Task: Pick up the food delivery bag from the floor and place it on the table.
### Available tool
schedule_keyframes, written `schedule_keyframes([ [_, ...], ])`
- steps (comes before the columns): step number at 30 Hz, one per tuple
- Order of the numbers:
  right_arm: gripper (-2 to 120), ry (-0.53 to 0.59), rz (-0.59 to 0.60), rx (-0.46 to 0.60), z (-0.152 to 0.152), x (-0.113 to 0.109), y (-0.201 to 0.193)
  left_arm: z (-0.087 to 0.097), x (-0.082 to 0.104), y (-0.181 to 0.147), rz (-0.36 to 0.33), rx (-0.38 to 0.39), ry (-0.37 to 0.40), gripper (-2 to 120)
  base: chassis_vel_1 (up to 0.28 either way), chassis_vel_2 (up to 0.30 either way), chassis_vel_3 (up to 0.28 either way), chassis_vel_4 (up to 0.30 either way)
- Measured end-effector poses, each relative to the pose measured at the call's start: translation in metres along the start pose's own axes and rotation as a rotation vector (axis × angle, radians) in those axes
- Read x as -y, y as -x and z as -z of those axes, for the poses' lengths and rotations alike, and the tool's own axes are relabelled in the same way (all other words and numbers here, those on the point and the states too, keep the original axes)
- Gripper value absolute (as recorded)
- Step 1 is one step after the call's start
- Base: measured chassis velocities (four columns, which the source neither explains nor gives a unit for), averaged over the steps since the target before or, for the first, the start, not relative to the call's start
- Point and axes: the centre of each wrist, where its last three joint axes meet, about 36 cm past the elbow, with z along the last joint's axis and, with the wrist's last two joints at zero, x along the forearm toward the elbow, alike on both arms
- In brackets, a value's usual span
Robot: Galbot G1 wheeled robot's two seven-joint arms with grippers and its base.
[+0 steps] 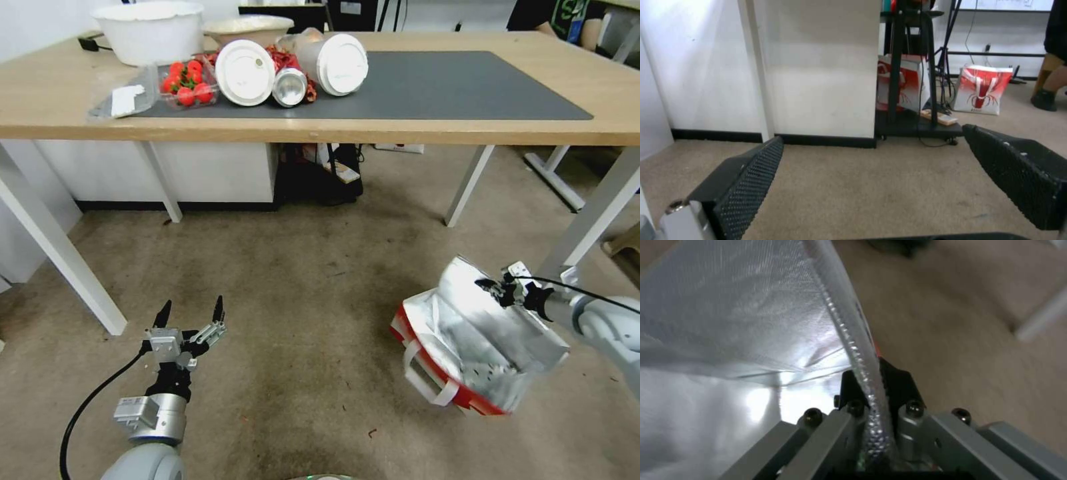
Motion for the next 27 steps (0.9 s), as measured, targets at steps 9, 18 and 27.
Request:
schedule_keyframes([
  [9,0,-0.105,0.293,0.186,0.067,-0.027,-0.033,-0.001,0.002,0.001,-0.001,0.005,-0.006,100,0.0,0.0,0.0,0.0],
  [18,0,-0.192,0.515,0.264,0.139,-0.076,-0.052,0.0,0.002,0.002,-0.004,0.012,-0.006,100,0.0,0.0,0.0,0.0],
  [27,0,-0.23,0.611,0.219,0.162,-0.086,-0.066,0.001,0.003,0.005,-0.012,0.019,-0.003,100,0.0,0.0,0.0,0.0],
])
